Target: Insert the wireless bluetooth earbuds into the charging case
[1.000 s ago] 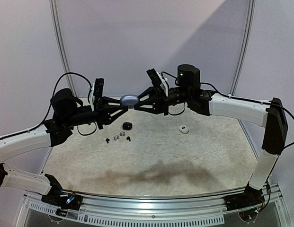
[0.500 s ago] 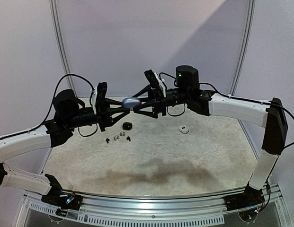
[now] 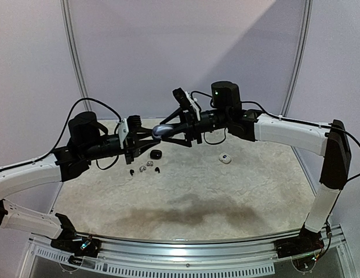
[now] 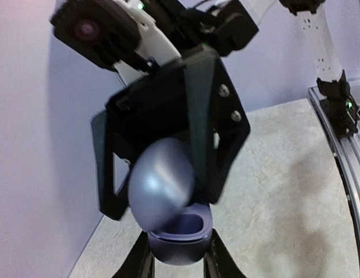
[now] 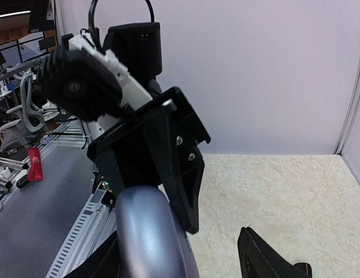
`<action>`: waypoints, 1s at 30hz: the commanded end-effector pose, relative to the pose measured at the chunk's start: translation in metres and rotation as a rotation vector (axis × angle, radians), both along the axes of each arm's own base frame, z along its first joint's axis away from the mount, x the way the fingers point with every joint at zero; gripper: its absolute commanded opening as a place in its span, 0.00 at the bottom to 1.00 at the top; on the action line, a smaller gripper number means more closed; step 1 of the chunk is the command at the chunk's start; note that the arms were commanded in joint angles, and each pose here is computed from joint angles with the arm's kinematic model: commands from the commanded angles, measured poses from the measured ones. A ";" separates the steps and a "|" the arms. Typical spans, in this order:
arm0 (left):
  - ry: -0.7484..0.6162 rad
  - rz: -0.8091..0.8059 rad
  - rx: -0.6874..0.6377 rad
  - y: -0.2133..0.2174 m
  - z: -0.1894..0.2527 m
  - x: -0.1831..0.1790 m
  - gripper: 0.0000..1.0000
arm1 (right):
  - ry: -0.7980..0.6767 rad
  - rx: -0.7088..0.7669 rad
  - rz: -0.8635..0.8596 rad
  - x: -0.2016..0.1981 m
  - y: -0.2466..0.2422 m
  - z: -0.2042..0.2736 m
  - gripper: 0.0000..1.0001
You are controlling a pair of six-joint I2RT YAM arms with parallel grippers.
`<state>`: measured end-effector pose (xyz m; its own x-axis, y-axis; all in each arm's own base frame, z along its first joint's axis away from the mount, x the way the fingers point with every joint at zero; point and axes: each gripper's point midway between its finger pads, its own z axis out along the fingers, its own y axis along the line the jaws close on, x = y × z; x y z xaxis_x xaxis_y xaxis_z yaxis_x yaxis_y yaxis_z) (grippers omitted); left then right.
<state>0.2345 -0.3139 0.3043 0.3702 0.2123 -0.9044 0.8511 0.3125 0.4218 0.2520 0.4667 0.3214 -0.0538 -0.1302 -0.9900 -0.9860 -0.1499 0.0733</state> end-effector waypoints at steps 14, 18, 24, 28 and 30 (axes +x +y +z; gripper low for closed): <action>0.284 -0.063 -0.090 0.001 -0.009 -0.015 0.00 | 0.056 -0.073 -0.024 0.012 0.002 -0.002 0.69; 0.454 -0.025 -0.173 0.009 -0.015 -0.009 0.00 | 0.067 -0.065 0.001 0.011 0.001 0.004 0.74; 0.538 0.083 -0.225 0.024 -0.022 0.006 0.00 | 0.078 0.011 0.001 0.020 0.003 0.029 0.82; 0.561 0.222 -0.257 0.045 -0.029 0.025 0.00 | 0.139 0.061 -0.126 0.058 0.002 0.038 0.83; 0.566 0.324 -0.269 0.063 -0.036 0.038 0.00 | 0.210 0.044 -0.268 0.090 0.002 0.029 0.79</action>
<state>0.2482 -0.2823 0.2747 -0.1663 0.0244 -0.9858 0.8745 0.4655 -0.1361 0.2853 0.4685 0.3522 -0.1593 -0.1021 -0.9819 -0.9811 -0.0942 0.1690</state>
